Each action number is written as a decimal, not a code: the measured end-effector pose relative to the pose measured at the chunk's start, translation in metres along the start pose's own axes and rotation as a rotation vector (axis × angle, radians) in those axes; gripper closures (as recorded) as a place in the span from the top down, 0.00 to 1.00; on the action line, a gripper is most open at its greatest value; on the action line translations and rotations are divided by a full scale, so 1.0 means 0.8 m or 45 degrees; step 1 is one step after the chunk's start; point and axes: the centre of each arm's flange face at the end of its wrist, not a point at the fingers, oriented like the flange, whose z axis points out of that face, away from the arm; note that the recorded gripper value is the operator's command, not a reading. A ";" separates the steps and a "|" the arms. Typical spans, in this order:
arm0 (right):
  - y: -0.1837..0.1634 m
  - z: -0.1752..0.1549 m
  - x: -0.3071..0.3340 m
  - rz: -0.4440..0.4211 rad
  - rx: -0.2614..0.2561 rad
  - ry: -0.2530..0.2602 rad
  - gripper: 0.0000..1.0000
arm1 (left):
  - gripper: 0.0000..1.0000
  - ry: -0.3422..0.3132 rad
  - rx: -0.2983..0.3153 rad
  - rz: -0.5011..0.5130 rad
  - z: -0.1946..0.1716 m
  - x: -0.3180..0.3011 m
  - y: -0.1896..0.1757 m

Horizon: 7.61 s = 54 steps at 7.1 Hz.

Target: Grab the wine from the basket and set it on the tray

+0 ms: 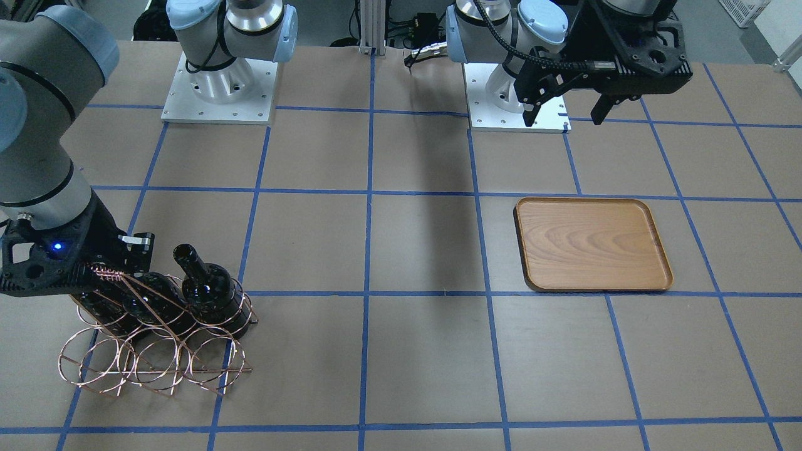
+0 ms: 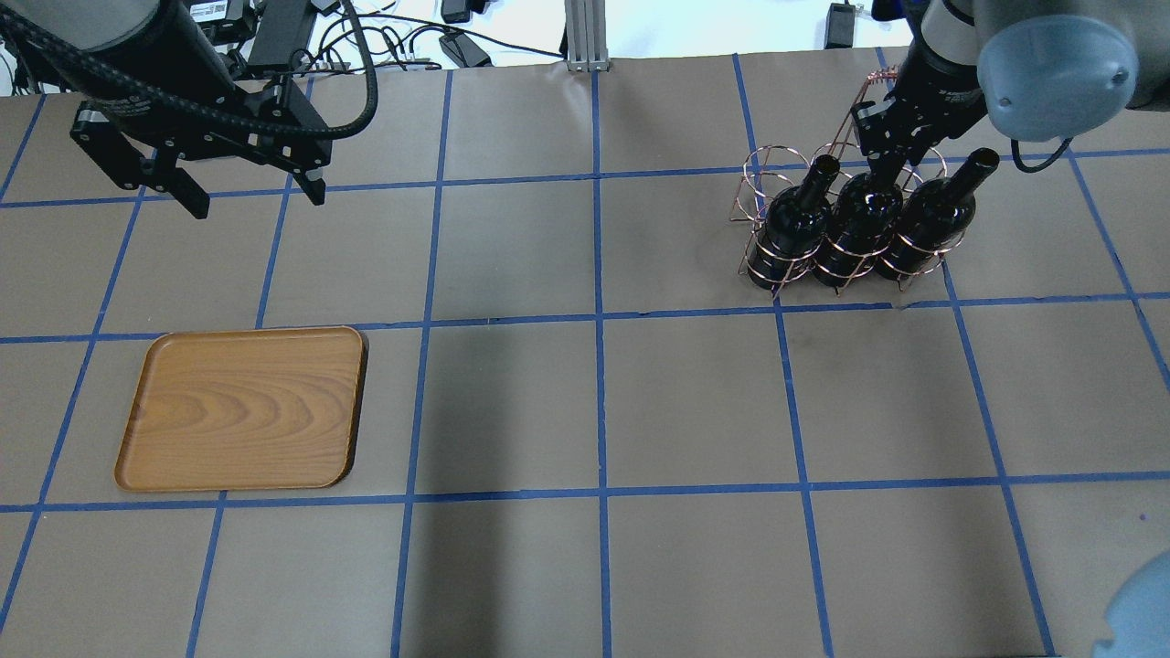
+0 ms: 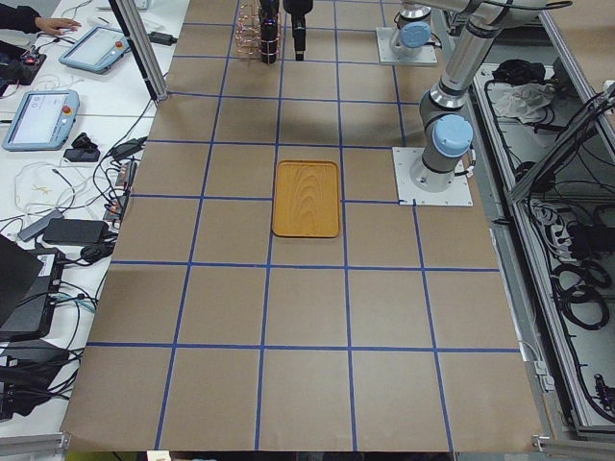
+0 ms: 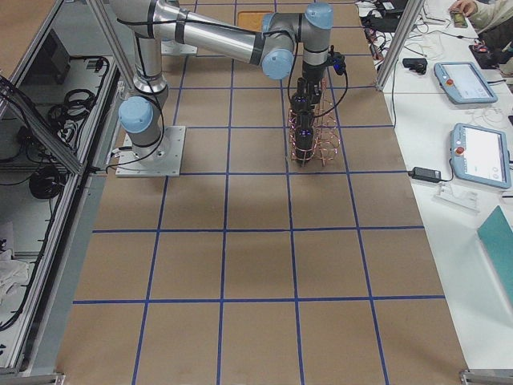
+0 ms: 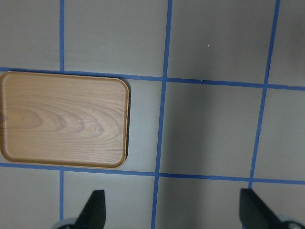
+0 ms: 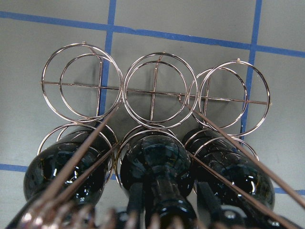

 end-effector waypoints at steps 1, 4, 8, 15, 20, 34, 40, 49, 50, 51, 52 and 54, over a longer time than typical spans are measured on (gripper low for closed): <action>0.000 0.000 0.001 0.010 -0.001 -0.003 0.16 | 1.00 0.000 0.000 0.000 0.000 0.000 0.000; -0.008 -0.033 0.004 0.042 0.040 -0.001 0.08 | 1.00 0.000 0.000 0.000 0.000 0.000 0.000; 0.066 -0.242 -0.032 0.078 0.014 0.001 0.08 | 1.00 0.000 0.000 0.000 0.000 0.000 0.000; 0.134 -0.175 -0.432 0.285 0.036 -0.086 0.12 | 1.00 0.000 0.000 0.000 0.000 0.000 0.000; 0.106 -0.069 -0.477 0.268 0.012 -0.036 0.16 | 1.00 0.000 0.000 0.000 0.000 0.000 0.000; 0.084 -0.177 -0.236 0.202 0.057 0.007 1.00 | 1.00 0.000 0.001 0.000 0.000 0.000 0.000; 0.103 -0.189 -0.134 0.038 -0.044 0.006 1.00 | 1.00 0.000 0.001 0.000 0.000 0.000 0.000; 0.113 -0.192 -0.113 0.008 -0.058 -0.045 1.00 | 1.00 0.038 0.005 -0.085 0.026 0.019 -0.021; 0.114 -0.189 -0.113 0.004 -0.065 -0.047 1.00 | 1.00 0.078 0.017 -0.139 0.037 0.047 -0.027; 0.115 -0.187 -0.113 0.001 -0.069 -0.048 1.00 | 1.00 0.091 0.014 -0.164 0.052 0.087 -0.027; 0.115 -0.186 -0.113 0.000 -0.071 -0.048 1.00 | 1.00 0.082 0.002 -0.164 0.071 0.126 -0.026; 0.115 -0.184 -0.113 -0.001 -0.074 -0.044 1.00 | 1.00 0.043 -0.061 -0.111 0.118 0.193 -0.019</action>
